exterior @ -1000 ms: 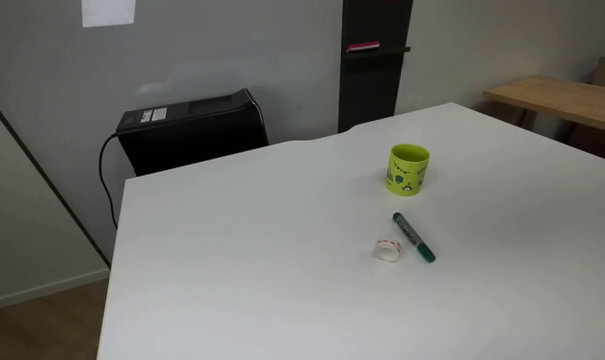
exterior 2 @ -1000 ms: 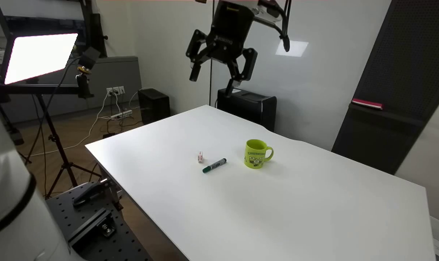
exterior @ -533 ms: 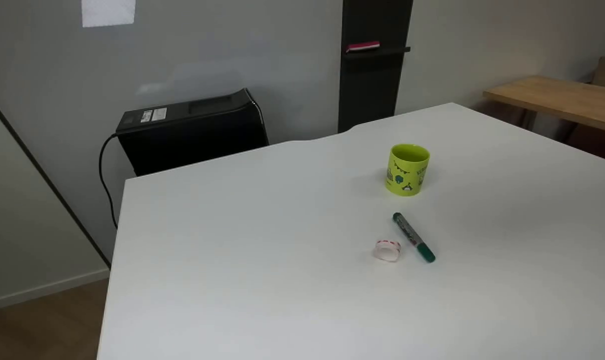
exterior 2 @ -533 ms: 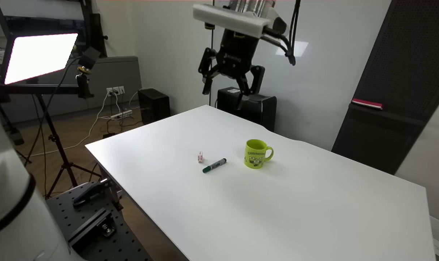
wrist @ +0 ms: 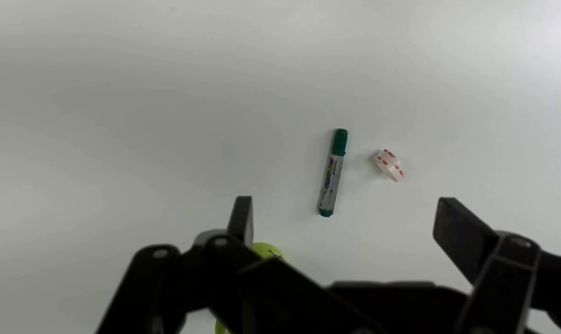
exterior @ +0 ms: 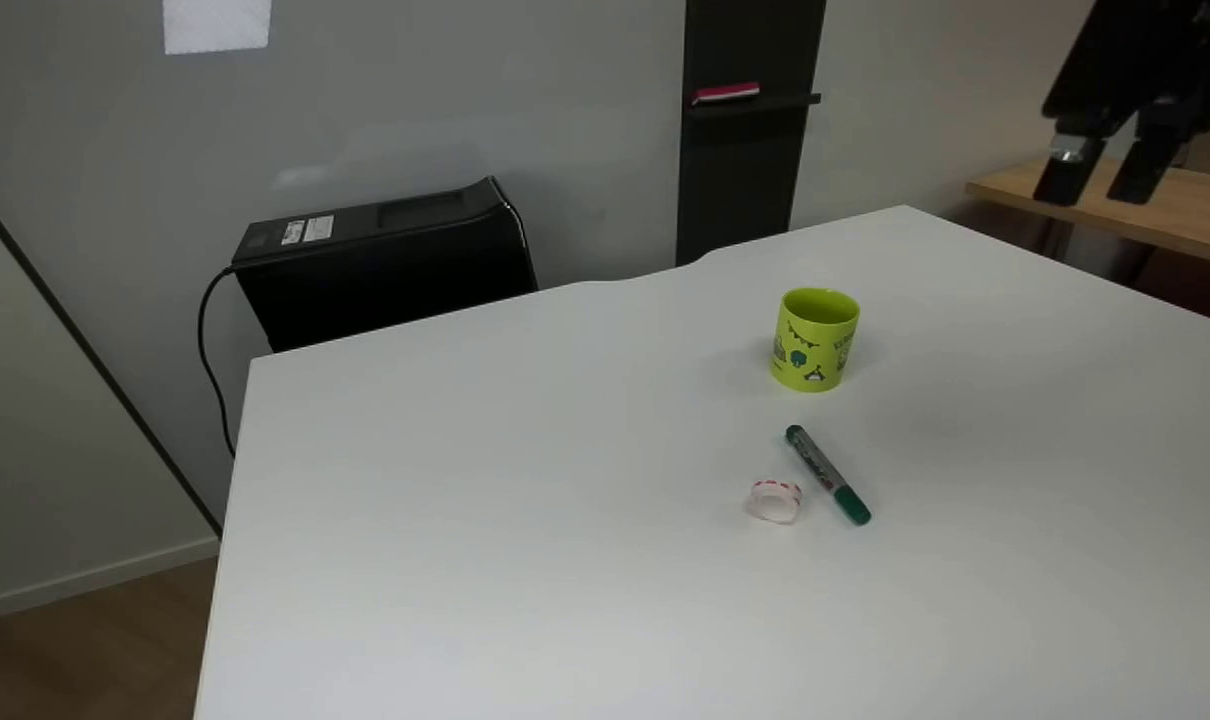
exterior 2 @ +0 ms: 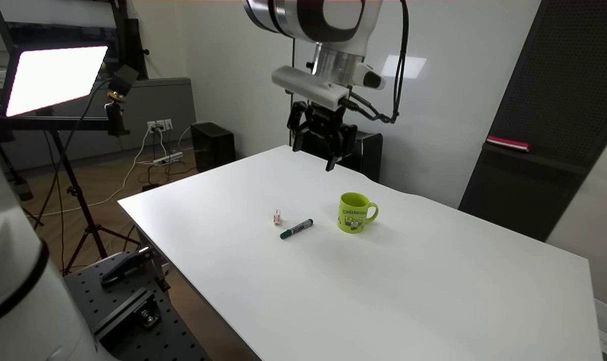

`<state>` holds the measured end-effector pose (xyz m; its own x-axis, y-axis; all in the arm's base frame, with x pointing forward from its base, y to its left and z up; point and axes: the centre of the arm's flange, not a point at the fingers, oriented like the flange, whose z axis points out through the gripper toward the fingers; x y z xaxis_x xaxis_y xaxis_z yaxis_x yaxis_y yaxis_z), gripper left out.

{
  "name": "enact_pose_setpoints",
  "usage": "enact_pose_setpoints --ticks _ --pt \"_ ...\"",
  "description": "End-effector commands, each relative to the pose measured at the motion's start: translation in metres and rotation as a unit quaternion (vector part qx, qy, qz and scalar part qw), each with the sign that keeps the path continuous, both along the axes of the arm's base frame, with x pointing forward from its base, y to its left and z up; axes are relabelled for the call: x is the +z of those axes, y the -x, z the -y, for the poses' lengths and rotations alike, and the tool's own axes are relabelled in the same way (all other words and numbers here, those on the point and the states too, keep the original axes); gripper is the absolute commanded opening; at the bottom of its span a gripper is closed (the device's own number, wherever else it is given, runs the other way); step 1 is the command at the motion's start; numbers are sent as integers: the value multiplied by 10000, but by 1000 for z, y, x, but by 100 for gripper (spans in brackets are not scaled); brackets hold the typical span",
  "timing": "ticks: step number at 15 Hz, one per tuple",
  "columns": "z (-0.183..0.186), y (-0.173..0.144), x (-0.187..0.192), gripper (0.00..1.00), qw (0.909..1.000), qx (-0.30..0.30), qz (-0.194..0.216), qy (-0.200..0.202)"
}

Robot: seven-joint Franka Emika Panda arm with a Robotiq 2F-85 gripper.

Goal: Put the marker in the cup

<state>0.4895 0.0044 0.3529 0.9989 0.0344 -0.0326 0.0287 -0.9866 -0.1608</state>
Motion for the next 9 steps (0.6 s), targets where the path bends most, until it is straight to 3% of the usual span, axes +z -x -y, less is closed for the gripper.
enact_pose_setpoints --ticks 1,9 --pt "-14 -31 -23 100 9985 -517 101 160" --pt "-4 -76 -38 100 9969 -578 -121 518"
